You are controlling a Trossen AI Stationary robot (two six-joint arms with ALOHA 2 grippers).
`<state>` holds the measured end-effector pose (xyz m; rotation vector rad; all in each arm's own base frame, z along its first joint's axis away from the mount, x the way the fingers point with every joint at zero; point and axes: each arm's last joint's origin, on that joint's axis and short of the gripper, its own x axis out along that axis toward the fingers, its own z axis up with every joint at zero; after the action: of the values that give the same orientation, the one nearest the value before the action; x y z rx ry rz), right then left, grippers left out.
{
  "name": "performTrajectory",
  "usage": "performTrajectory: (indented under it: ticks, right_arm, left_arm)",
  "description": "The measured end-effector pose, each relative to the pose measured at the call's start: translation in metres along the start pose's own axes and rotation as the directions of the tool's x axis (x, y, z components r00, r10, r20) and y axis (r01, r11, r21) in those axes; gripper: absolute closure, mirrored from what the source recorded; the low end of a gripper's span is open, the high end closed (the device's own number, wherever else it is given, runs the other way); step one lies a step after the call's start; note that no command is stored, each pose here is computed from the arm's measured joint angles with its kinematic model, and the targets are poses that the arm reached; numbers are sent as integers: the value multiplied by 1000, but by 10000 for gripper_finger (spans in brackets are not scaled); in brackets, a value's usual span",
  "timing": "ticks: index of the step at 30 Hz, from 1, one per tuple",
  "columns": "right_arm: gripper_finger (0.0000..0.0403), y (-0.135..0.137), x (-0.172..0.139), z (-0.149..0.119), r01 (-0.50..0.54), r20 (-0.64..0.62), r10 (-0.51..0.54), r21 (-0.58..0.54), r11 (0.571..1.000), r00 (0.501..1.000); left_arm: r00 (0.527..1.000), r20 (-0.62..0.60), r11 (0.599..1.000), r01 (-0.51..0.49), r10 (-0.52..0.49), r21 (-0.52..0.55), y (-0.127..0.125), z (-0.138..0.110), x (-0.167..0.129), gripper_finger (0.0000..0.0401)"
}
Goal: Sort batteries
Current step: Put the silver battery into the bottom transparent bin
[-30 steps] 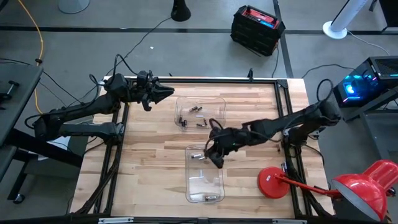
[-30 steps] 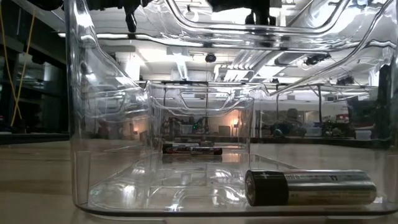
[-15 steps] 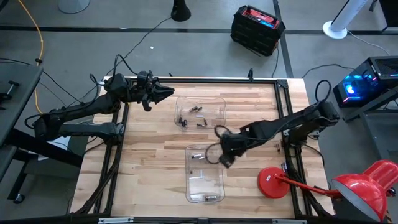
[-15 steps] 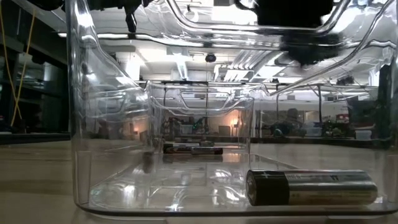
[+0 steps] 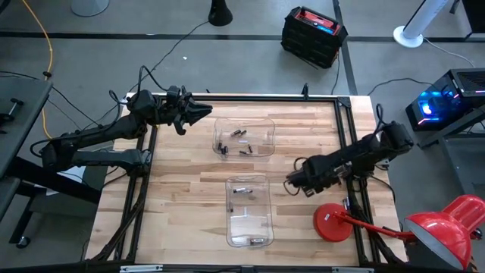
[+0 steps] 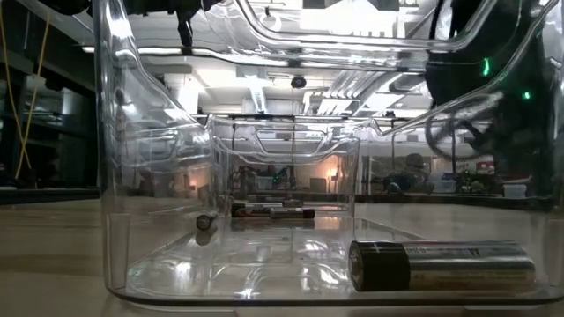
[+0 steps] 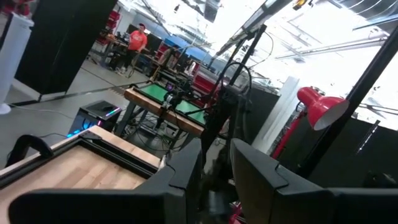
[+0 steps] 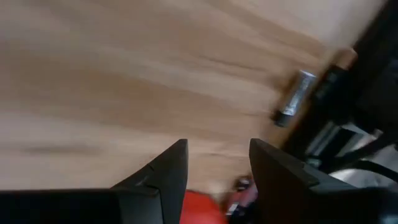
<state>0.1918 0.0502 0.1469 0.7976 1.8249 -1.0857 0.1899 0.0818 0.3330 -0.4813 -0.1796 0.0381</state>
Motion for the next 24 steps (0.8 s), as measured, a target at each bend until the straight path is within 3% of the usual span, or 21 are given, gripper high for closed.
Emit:
performTrajectory:
  ticks: [3,8,11,15,19,24]
  right_arm:
    - [238,-11,11,8,49,-65,-48,10,999,997]
    - [256,-19,15,24,31,-136,-35,-30,999,990]
    - [298,-17,9,34,-10,-138,-3,-88,996,990]
    - [383,-13,0,48,-51,-143,20,-216,975,990]
    - [398,-13,-2,58,-28,-254,-73,-374,927,964]
    - [402,-12,12,69,-19,-435,-236,-506,862,869]
  left_arm:
    - [1000,0,1000,0,0,0,0,0,0,323]
    - [1000,0,1000,0,0,6,0,0,0,323]
    - [1000,4,1000,-8,8,7,0,0,0,323]
    - [1000,6,1000,-14,14,7,0,0,0,323]
    - [1000,6,1000,-15,15,7,1,0,0,323]
    - [1000,3,1000,-16,16,6,1,0,0,323]
